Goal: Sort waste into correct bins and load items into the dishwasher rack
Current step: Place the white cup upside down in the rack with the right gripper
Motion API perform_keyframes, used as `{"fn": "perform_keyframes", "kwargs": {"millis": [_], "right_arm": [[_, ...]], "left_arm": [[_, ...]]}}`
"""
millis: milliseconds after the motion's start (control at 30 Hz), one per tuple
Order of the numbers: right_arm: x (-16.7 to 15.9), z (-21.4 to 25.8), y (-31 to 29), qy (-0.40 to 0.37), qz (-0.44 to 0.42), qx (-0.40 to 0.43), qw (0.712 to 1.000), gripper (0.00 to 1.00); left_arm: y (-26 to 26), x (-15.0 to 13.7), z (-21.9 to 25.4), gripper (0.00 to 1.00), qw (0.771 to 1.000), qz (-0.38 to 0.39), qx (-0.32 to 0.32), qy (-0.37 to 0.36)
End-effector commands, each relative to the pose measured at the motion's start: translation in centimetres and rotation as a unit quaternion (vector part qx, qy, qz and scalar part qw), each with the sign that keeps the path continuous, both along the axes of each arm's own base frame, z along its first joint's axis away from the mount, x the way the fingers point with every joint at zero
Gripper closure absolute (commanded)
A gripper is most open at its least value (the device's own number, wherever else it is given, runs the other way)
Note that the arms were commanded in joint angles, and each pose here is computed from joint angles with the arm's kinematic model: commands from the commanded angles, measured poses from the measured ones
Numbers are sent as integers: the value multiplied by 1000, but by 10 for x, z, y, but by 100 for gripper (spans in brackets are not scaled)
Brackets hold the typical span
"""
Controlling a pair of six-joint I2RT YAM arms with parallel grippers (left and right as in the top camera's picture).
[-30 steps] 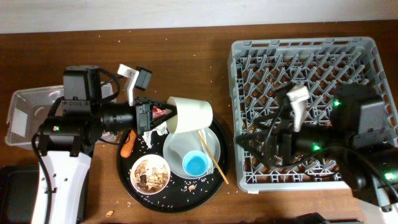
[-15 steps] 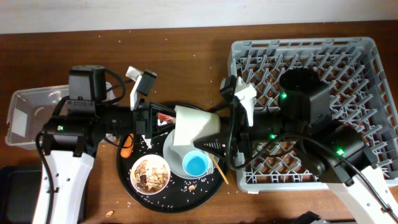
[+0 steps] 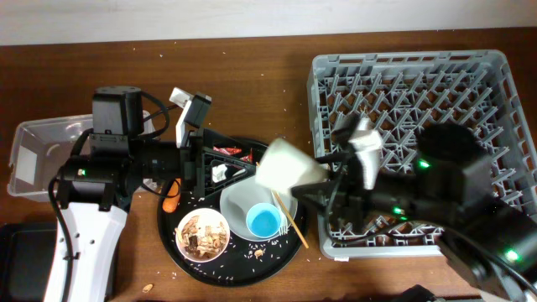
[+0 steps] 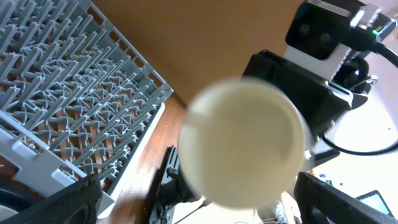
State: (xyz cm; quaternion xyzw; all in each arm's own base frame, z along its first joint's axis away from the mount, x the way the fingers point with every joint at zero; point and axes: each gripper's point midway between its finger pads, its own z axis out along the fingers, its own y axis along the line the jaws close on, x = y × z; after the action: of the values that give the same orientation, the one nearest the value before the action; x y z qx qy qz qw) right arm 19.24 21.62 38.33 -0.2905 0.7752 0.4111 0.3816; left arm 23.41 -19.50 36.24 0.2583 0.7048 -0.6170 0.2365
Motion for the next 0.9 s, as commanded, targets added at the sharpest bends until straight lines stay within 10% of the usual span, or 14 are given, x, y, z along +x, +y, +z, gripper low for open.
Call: {"fn": "perform_keyframes", "kwargs": {"millis": [0,233,500,767,867], "right_arm": [[31,-18,-89,57,-256,-56,963,48],[3,-129,-262,346,-545,-209,734,47],[25,-207,-310,504,-531,-278,622,46],[51,-219,-317,507,-530,-219,644,17],[65,-172,-278,437,-463,-159,755,17]], "left_arm": [[1,2,-1,1,1000,7,7,-12],[30,28,-71,11,969,143,193,55],[39,24,-87,11,956,160,233,83],[42,26,-90,11,951,168,244,83],[42,22,-110,17,927,182,318,79]]}}
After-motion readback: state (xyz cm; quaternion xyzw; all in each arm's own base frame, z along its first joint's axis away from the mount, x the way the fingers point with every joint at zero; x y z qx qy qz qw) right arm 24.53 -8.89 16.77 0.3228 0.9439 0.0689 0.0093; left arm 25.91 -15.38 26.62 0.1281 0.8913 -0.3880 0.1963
